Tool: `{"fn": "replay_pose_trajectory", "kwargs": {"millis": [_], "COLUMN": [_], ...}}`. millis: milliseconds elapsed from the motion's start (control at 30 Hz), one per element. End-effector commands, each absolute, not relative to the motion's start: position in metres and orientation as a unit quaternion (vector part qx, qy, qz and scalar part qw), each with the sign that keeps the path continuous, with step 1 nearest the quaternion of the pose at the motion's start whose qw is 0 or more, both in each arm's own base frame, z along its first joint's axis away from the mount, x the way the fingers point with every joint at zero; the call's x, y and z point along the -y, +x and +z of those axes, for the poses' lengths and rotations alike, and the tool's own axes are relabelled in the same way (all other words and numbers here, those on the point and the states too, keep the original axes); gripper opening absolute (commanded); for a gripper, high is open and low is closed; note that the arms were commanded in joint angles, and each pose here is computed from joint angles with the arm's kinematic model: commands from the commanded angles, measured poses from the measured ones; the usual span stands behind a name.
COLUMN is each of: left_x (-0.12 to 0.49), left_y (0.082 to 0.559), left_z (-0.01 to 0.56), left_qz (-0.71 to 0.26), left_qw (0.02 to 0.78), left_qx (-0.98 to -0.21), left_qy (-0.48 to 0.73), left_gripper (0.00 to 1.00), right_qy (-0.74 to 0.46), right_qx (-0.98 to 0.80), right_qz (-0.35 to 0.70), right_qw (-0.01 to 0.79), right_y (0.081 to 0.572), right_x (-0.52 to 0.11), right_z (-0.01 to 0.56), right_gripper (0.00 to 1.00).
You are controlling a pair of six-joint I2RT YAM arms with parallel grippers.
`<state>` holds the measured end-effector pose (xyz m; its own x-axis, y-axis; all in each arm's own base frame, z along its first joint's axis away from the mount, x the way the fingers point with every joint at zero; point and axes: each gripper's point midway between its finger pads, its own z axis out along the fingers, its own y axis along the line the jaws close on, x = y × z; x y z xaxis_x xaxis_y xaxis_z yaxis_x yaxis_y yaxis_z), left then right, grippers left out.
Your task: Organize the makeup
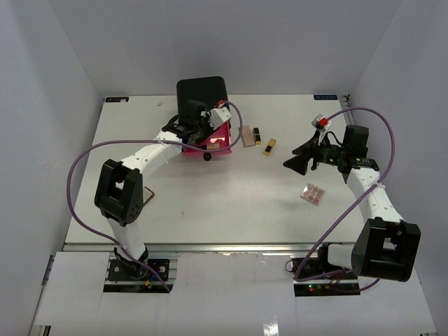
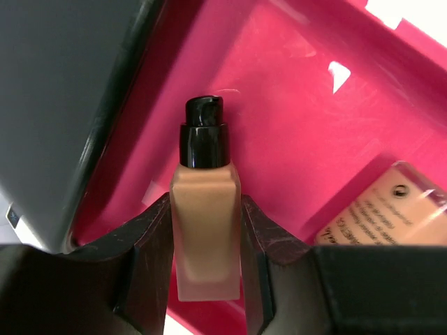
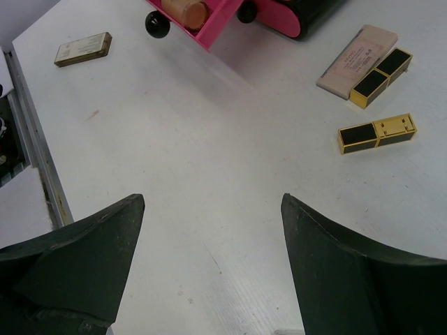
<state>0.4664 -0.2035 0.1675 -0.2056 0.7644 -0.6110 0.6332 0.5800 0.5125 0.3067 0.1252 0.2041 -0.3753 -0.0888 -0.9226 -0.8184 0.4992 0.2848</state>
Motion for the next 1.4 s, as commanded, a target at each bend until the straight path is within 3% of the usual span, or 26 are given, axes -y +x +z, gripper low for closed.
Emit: {"fn": "replay_pose_trajectory", "kwargs": {"millis": [0,167,400,633,733,800,900,1100,1367], "left_x": [0.215,0.216,0.234,0.238,0.237,0.233,0.23,0.237,0.264], "left_y": [0.48,0.479,0.467,0.439,0.408,0.39,0.352,0.297,0.298], "left_z": [0.2,0.199,0.246,0.296,0.308,0.298,0.244,0.205,0.131], "left_qz": [0.057,0.049,-0.022,-0.093,-0.178,-0.224,-0.293,-0.349,-0.232], "left_qw": [0.482,0.483,0.534,0.576,0.585,0.572,0.532,0.512,0.46], "left_qx": [-0.749,-0.754,-0.741,-0.734,-0.752,-0.769,-0.787,-0.76,-0.807], "left_qy": [0.45,0.442,0.407,0.347,0.245,0.179,0.112,0.197,0.289], "left_gripper": [0.46,0.52,0.7,0.73,0.62,0.42,0.26,0.28,0.29], "right_qy": [-0.316,-0.317,-0.324,-0.352,-0.406,-0.429,-0.448,-0.478,-0.489], "right_qx": [-0.729,-0.729,-0.725,-0.705,-0.656,-0.634,-0.628,-0.61,-0.612], "right_qz": [0.382,0.381,0.381,0.392,0.426,0.44,0.429,0.408,0.391], "right_qw": [0.471,0.472,0.473,0.474,0.473,0.47,0.471,0.483,0.483], "right_y": [0.31,0.31,0.308,0.3,0.279,0.267,0.265,0.258,0.257], "right_x": [-0.123,-0.123,-0.124,-0.129,-0.139,-0.144,-0.146,-0.149,-0.149], "right_z": [0.199,0.199,0.2,0.203,0.21,0.211,0.21,0.206,0.2], "right_gripper": [0.86,0.86,0.86,0.85,0.84,0.81,0.79,0.79,0.79]}}
